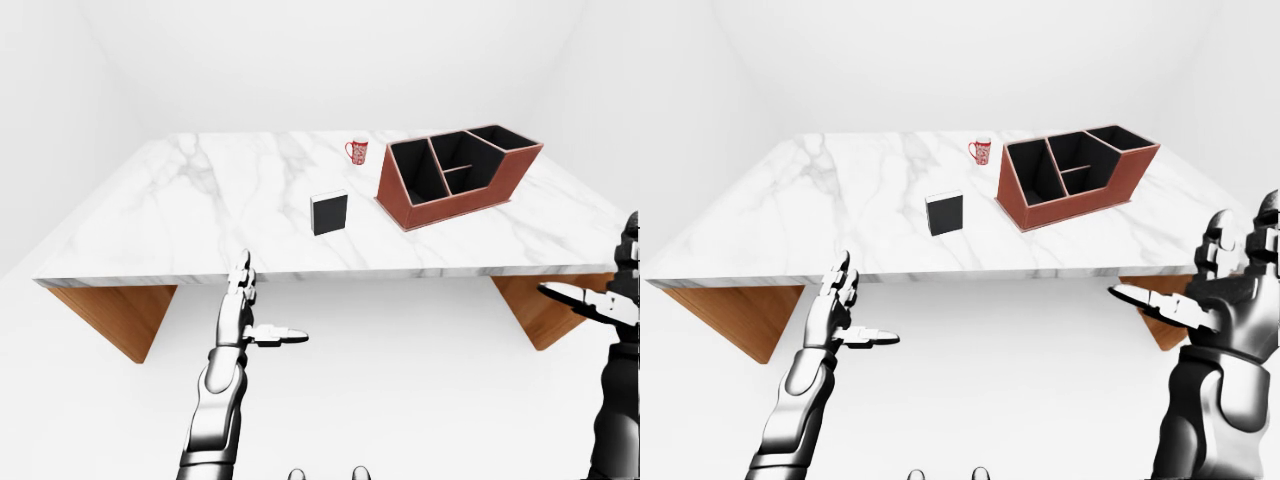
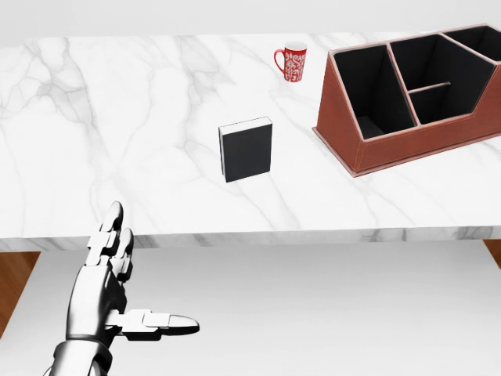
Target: Pick up the book and place it in the left compartment of the caddy.
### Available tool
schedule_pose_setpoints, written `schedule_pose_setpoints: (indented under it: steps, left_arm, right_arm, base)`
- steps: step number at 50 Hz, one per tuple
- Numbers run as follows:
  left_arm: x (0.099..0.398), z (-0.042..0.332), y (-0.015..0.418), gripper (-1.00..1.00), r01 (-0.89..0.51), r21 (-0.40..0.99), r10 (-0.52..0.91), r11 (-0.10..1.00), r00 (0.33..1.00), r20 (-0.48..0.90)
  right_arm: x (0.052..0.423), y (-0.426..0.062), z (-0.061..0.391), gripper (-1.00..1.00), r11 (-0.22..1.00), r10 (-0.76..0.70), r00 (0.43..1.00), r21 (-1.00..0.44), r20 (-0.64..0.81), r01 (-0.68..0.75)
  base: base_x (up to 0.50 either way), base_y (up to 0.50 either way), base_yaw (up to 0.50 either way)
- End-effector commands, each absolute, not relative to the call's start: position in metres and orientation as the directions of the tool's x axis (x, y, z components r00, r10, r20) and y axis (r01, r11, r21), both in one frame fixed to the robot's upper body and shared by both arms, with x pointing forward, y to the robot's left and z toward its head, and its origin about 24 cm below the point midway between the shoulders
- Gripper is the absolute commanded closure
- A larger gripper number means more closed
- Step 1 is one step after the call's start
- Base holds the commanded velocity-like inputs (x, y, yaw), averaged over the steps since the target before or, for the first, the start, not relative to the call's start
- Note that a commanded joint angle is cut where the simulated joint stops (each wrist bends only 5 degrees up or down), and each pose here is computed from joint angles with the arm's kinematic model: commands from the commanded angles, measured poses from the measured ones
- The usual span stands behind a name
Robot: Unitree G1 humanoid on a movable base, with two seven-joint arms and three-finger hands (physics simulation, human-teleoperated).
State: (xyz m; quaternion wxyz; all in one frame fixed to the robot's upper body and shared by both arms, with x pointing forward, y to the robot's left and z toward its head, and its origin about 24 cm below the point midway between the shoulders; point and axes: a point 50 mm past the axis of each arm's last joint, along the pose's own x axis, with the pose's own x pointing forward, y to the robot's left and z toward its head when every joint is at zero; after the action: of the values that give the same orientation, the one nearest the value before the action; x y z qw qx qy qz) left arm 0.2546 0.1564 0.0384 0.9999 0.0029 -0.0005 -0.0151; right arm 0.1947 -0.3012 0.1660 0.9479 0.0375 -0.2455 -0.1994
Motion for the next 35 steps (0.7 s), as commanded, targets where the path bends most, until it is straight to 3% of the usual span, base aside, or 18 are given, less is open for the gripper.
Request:
schedule_pose_setpoints:
  steps: [1, 12, 20, 21, 30, 35]
  left_arm:
    - [0.255, 0.038, 0.158, -1.0, 0.024, 0.01, -0.024, 1.0, 1.0, 0.006]
    - [0.255, 0.04, 0.157, -1.0, 0.023, 0.007, -0.023, 1.0, 1.0, 0.003]
    - [0.256, 0.038, 0.158, -1.0, 0.018, 0.01, -0.018, 1.0, 1.0, 0.007]
    - [0.256, 0.038, 0.158, -1.0, 0.019, 0.009, -0.019, 1.0, 1.0, 0.007]
    - [0.257, 0.037, 0.158, -1.0, 0.023, 0.01, -0.023, 1.0, 1.0, 0.011]
    - [0.256, 0.04, 0.159, -1.0, 0.011, 0.02, -0.011, 1.0, 1.0, 0.017]
  right_arm:
    - [0.154, -0.343, 0.204, -1.0, 0.866, -0.487, 0.655, 0.224, 0.578, 0.446]
    - [0.142, -0.361, 0.201, -1.0, 0.836, -0.536, 0.632, 0.248, 0.56, 0.49]
    - [0.127, -0.389, 0.188, -1.0, 0.787, -0.613, 0.614, 0.315, 0.497, 0.53]
    - [0.123, -0.394, 0.187, -1.0, 0.78, -0.625, 0.601, 0.374, 0.497, 0.502]
    - [0.101, -0.418, 0.188, -1.0, 0.729, -0.684, 0.549, 0.461, 0.481, 0.505]
    - [0.096, -0.424, 0.179, -1.0, 0.714, -0.699, 0.555, 0.468, 0.451, 0.52]
  base:
    - [0.0, 0.0, 0.0]
    - [0.0, 0.0, 0.0]
    - [0.0, 0.0, 0.0]
    - [0.0, 0.0, 0.0]
    - [0.0, 0.0, 0.0]
    - [0.0, 0.0, 0.0]
